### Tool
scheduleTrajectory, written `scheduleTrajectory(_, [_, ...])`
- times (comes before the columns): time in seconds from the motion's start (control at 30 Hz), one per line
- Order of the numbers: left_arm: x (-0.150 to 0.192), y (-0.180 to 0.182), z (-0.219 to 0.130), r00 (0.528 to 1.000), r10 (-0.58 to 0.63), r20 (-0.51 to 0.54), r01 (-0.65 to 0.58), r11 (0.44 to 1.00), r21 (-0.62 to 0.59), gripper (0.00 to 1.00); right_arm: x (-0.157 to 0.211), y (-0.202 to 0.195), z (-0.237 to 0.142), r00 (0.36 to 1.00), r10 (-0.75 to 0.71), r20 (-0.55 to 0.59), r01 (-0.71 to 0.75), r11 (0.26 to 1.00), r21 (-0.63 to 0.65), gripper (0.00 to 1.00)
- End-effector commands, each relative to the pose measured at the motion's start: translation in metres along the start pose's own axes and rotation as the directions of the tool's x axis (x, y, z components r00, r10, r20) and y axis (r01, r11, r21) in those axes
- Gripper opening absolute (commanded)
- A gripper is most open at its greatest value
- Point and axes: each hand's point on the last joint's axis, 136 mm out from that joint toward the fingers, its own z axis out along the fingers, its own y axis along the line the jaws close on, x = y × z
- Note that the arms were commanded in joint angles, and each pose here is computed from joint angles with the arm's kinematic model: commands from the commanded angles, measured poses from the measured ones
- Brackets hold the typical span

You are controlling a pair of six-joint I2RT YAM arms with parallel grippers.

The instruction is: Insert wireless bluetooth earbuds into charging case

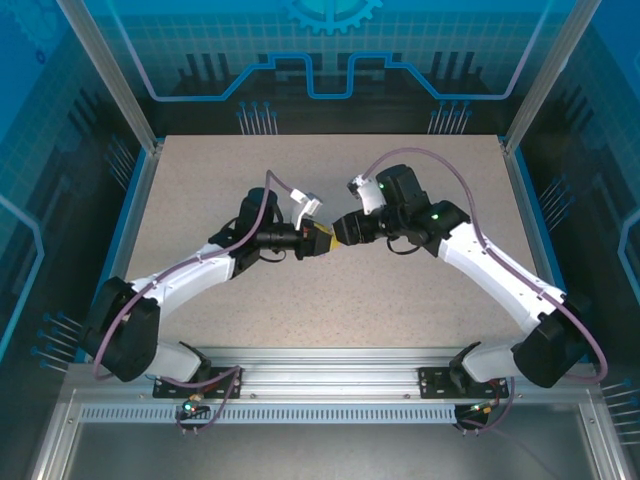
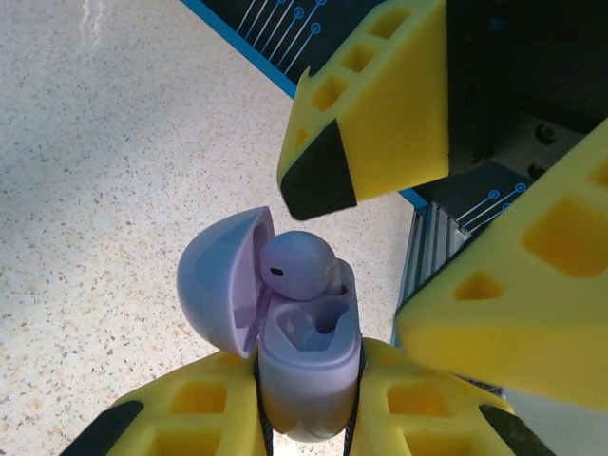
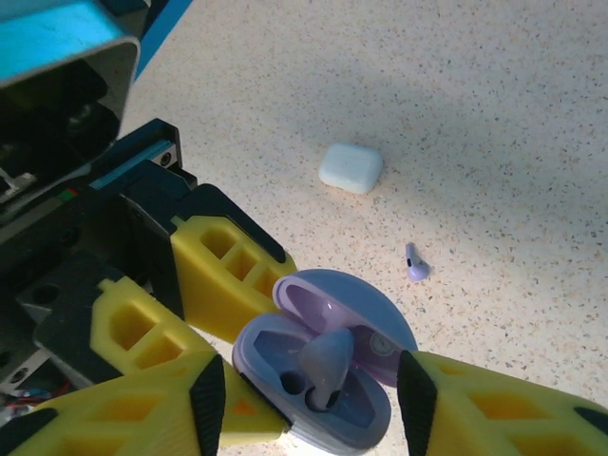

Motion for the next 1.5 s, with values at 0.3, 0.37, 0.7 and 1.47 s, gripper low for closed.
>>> scheduleTrajectory(0.3, [-0.022,-0.043,-0.020,0.977,0.208,0.037,-0.210,0.976,0.059,0.18,-0.020,0.050,-0.057,0.993,-0.105,0.058,0.110,0.990,-0.094,0.53])
scheduleTrajectory(0.37, [-0.022,-0.048,-0.022,0.970,0.240,0.031,-0.242,0.969,0.060,0.19,-0.018,0.056,-0.058,0.992,-0.123,0.041,0.127,0.986,-0.107,0.51])
scheduleTrajectory(0.7, [-0.026,-0.060,-0.028,0.958,0.285,0.036,-0.287,0.956,0.066,0.19,-0.016,0.046,-0.055,0.985,-0.169,-0.020,0.170,0.985,0.033,0.38])
scheduleTrajectory(1.47, [-0.025,-0.066,-0.031,0.950,0.312,0.024,-0.313,0.947,0.073,0.19,-0.009,0.034,-0.046,0.977,-0.182,-0.110,0.196,0.971,0.133,0.41])
